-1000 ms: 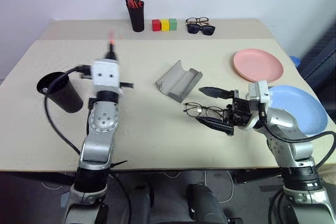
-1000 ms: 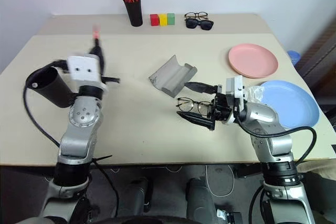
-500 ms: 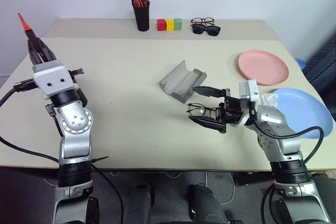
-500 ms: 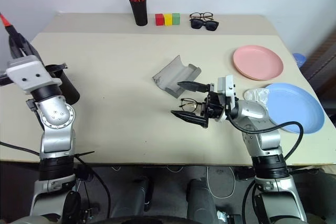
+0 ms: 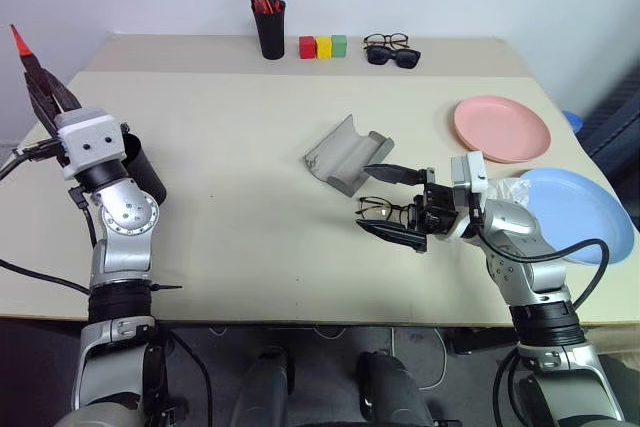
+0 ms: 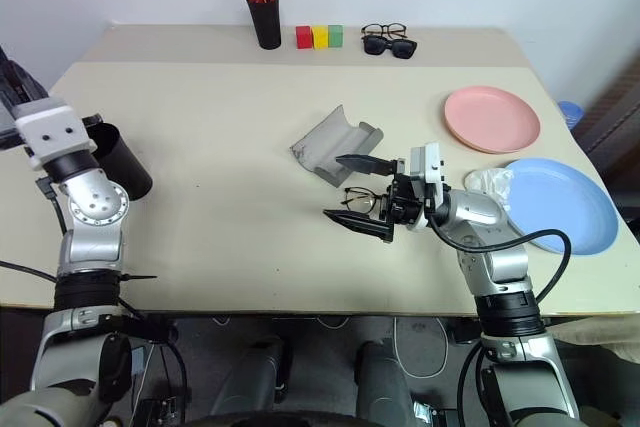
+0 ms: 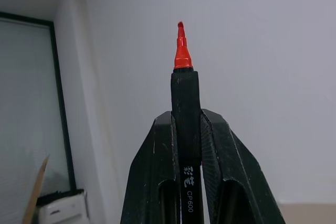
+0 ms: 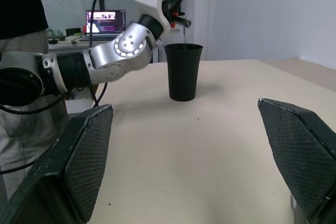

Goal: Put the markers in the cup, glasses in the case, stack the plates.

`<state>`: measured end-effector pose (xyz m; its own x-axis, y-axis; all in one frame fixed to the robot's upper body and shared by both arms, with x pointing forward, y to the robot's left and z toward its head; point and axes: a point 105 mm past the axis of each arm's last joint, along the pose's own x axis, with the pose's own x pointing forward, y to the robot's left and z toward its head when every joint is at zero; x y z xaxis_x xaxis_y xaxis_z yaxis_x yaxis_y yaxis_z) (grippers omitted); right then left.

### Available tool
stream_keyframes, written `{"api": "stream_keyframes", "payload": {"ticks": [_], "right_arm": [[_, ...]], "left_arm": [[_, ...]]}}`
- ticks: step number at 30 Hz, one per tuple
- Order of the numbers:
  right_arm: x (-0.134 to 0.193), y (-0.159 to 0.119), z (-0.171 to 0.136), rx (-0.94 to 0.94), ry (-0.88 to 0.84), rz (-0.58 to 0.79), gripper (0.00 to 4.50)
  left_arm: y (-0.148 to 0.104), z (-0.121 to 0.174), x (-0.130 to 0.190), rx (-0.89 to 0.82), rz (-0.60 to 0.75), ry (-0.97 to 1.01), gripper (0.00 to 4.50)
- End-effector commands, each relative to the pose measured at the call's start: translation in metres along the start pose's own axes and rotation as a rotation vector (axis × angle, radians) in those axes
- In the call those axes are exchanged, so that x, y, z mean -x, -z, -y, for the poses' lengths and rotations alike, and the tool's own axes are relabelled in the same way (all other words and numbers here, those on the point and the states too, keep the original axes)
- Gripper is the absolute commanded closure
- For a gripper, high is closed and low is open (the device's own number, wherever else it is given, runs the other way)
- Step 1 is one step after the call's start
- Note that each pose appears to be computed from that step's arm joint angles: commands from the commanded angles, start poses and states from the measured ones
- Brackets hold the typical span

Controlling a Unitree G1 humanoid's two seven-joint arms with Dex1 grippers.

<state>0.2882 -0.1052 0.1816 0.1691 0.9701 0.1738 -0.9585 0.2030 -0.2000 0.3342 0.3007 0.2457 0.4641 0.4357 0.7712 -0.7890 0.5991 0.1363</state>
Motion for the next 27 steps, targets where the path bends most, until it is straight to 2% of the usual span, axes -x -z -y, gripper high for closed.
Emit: {"api": "stream_keyframes", "payload": {"ticks": [1, 4, 6, 8, 13, 16, 18, 19, 21, 23, 27], "right_arm": [[0.002, -0.011, -0.001, 0.046, 0.004, 0.012, 0.00], [0.004, -0.012, -0.001, 0.047, 0.009, 0.011, 0.00], [0.004, -0.012, -0.001, 0.048, 0.013, 0.009, 0.00], [0.004, -0.013, -0.001, 0.050, 0.017, 0.008, 0.00], [0.005, -0.013, 0.001, 0.054, 0.023, 0.006, 0.00], [0.006, -0.013, 0.001, 0.054, 0.032, 0.001, 0.00], [0.008, -0.012, 0.002, 0.053, 0.045, -0.006, 0.00], [0.009, -0.012, 0.002, 0.052, 0.054, -0.013, 0.00], [0.014, -0.009, 0.003, 0.044, 0.084, -0.044, 0.00], [0.020, -0.006, 0.003, 0.038, 0.122, -0.089, 0.00], [0.045, -0.001, 0.005, 0.066, 0.250, -0.211, 0.00]], "left_arm": [[-0.008, 0.000, -0.007, 0.020, 0.043, -0.022, 4.48], [-0.006, 0.003, -0.004, 0.026, 0.034, -0.014, 4.48], [-0.005, 0.006, -0.002, 0.026, 0.026, -0.001, 3.51], [-0.004, 0.008, 0.002, 0.035, 0.025, 0.007, 2.73], [-0.007, 0.010, 0.009, 0.096, 0.024, 0.021, 0.09], [-0.017, 0.017, 0.014, 0.228, -0.013, 0.066, 0.03], [-0.023, 0.034, 0.018, 0.300, -0.112, 0.190, 0.03], [-0.025, 0.049, 0.022, 0.311, -0.180, 0.305, 0.03], [-0.040, 0.089, 0.040, 0.303, -0.259, 0.701, 0.03], [-0.070, 0.124, 0.081, 0.397, -0.267, 1.231, 0.03], [-0.080, 0.145, 0.090, 0.587, -0.515, 1.368, 0.03]]}}
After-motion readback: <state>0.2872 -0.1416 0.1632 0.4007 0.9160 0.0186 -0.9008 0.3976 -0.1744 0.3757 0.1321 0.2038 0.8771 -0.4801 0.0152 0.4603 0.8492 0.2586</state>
